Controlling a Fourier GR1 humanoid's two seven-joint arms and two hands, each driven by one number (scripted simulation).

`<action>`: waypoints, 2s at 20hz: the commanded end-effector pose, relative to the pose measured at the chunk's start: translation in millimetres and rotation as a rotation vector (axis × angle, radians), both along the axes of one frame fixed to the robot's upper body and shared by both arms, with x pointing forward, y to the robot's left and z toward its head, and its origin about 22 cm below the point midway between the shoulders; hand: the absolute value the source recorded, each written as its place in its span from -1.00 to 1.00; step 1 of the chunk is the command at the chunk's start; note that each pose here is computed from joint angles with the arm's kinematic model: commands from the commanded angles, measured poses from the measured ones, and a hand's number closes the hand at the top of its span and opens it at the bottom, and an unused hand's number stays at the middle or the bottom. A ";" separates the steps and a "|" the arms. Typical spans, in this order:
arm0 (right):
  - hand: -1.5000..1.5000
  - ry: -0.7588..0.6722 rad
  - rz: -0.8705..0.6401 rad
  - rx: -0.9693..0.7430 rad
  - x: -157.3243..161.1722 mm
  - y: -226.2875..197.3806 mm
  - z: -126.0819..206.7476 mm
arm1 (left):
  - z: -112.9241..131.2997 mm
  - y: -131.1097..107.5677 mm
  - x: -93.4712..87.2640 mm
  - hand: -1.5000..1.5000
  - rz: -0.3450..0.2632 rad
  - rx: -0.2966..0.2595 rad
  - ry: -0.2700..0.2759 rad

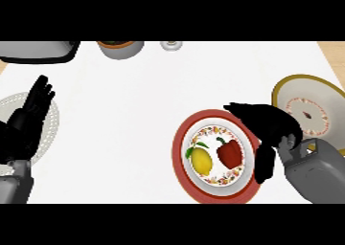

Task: Pick the bell pepper from the plate and place it in the bowl

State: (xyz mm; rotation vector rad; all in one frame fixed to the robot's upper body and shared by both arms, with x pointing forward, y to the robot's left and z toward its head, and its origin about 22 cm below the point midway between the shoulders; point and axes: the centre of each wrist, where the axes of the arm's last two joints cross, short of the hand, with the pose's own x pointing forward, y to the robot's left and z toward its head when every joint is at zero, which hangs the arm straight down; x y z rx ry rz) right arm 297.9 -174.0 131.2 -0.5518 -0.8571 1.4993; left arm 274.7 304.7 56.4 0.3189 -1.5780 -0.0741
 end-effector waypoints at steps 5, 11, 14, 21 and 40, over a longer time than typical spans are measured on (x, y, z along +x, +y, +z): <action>-1.00 -0.170 0.059 -0.080 -9.1 9.5 -23.7 | -8.5 0.0 -6.9 0.00 0.019 0.014 -0.004; -1.00 -0.102 0.031 -0.070 2.0 11.1 -44.7 | -3.3 -8.5 4.7 0.00 0.002 0.005 0.001; -1.00 -0.051 0.032 -0.062 4.9 27.3 -57.4 | 1.1 12.5 0.4 0.00 -0.006 0.003 0.014; -1.00 -0.077 0.021 -0.062 -22.9 15.7 -88.4 | 7.1 -2.2 8.2 0.00 0.013 0.000 0.003; 1.00 -0.028 0.070 0.007 7.6 34.5 -139.2 | 2.5 8.0 7.0 0.00 -0.005 -0.004 0.014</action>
